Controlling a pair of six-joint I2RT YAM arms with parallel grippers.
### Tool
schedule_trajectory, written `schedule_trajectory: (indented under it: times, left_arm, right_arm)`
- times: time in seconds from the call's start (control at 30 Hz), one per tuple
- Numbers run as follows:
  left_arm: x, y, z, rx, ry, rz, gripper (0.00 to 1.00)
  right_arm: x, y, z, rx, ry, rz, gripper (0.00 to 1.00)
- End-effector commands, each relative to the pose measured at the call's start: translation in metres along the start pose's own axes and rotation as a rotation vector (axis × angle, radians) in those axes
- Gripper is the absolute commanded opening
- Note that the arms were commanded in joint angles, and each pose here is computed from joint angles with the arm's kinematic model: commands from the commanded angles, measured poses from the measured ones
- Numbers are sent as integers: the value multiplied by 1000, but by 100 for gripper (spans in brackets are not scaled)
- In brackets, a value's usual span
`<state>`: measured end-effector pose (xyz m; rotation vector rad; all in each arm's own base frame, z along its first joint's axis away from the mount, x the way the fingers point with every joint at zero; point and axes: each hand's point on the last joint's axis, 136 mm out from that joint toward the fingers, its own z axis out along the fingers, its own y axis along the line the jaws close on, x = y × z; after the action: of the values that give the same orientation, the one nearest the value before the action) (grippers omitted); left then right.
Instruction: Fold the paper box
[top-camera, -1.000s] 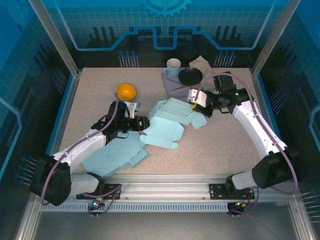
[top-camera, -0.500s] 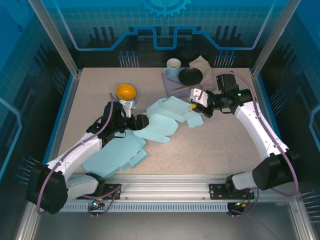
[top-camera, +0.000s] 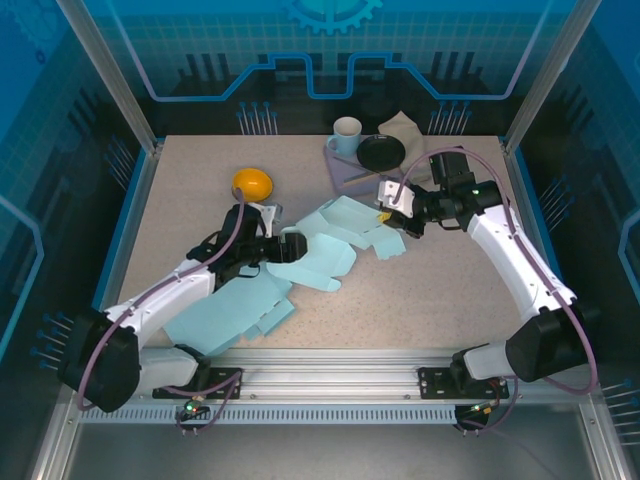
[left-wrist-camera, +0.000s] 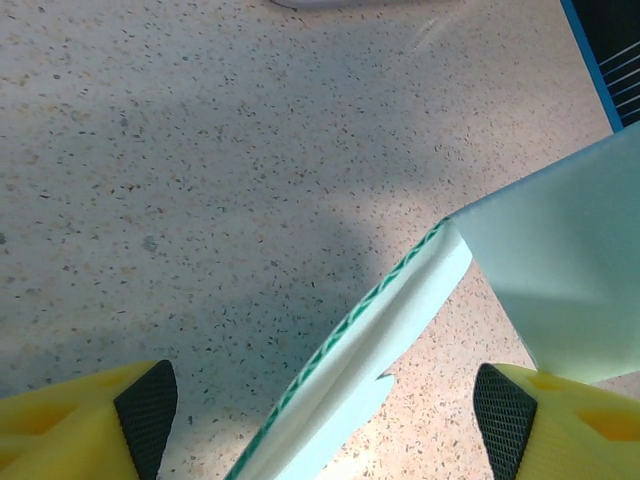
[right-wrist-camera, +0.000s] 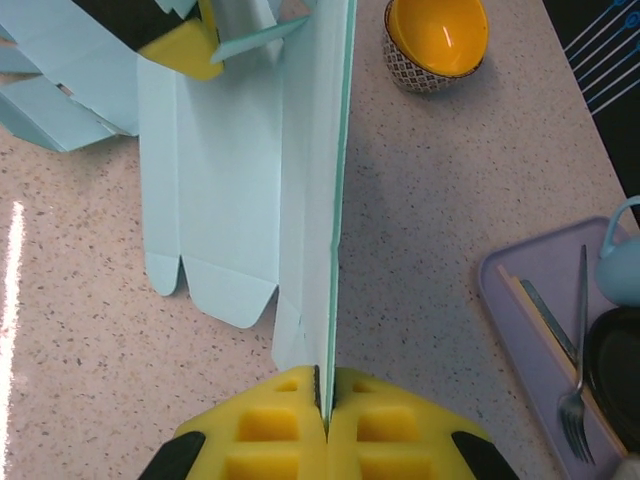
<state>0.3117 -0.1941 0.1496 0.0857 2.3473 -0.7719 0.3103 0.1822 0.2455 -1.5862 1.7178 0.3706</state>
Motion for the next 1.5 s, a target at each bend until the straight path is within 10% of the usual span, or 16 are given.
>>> schedule_trajectory:
  times: [0.0,0.6,1.13,1.47]
  left_arm:
    - [-12,-19,-19,33,-39,34,82]
    - [28,-5,-68,-13,-103,-1,80]
    - [15,-3,-30,1,-126,61,73]
    - [-9,2,-37,-86,-170,146,69]
  right_arm:
    - [8,-4,7,28,74,-17,0]
    - [59,-11,68,-39,433,-249,0]
    - [57,-28,83,657,302,-718,0]
    - [24,-51,74,798,227,-740,0]
